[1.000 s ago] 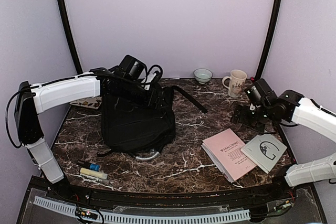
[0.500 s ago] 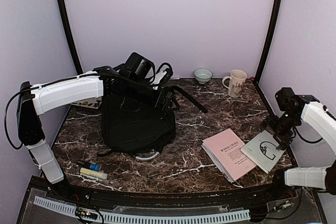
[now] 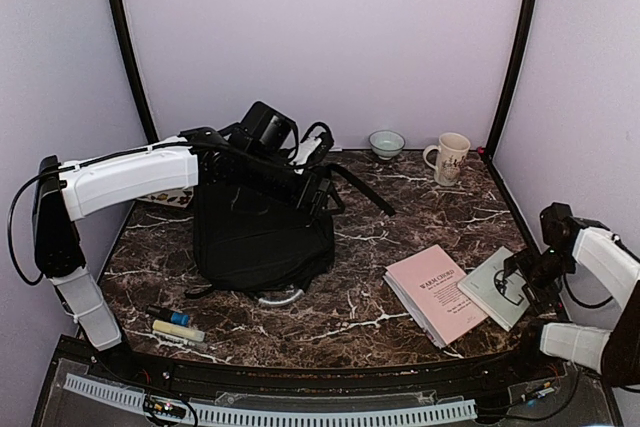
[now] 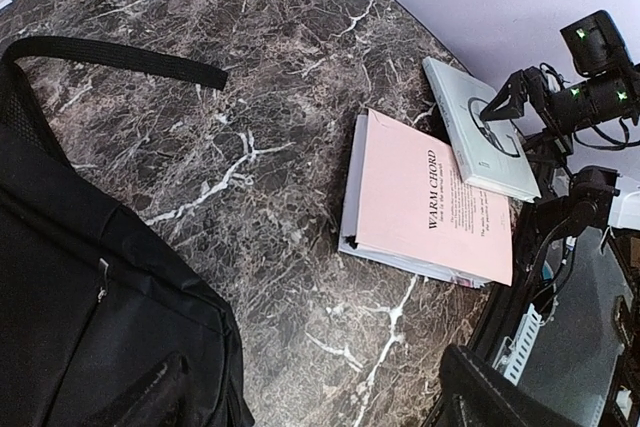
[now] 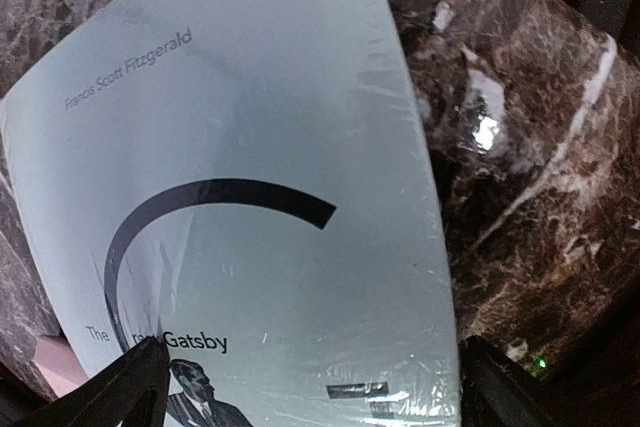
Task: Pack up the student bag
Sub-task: Grab the book from the book.
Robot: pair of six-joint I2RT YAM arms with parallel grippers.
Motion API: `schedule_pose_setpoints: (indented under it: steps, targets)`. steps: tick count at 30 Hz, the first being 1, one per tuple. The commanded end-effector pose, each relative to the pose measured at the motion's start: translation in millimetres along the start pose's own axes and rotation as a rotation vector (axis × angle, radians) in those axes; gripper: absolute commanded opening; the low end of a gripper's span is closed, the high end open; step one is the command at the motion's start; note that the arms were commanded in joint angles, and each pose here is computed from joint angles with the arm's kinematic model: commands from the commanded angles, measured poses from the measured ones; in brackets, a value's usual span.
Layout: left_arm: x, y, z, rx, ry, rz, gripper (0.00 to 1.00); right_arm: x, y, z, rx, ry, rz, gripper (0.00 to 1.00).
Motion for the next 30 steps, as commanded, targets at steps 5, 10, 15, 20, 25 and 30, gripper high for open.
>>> schedule_pose_setpoints:
  steps: [5,10,15,20,25,30]
  targets:
    - [-10,11,-1,-0.014,-0.03,0.057,0.87,14,-13,20,0.02,0.201,0.069,1.0]
    - [-12,17,0,-0.008,-0.03,0.079,0.86,25,-19,26,-0.005,0.372,0.076,1.0]
    - [-15,19,0,0.001,-0.037,0.089,0.86,34,-18,20,-0.061,0.533,0.088,0.89]
    - [-17,20,-1,0.001,-0.043,0.1,0.86,43,-14,0,-0.132,0.685,0.111,0.56]
    - [-20,25,-4,-0.01,-0.053,0.102,0.86,50,-9,-21,-0.185,0.818,0.144,0.22]
    - [-17,31,-9,-0.024,-0.015,0.108,0.86,60,-5,-45,-0.229,0.902,0.118,0.02]
Point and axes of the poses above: each gripper's point midway between its finger pads, its own z axis out along the fingers, its own x axis along the line the jaws close on, y = z × x, the point moved 1 cm from there along -z, back along the fingers, and after that the axes turned 5 degrees about -z, right-handed, at the moved point
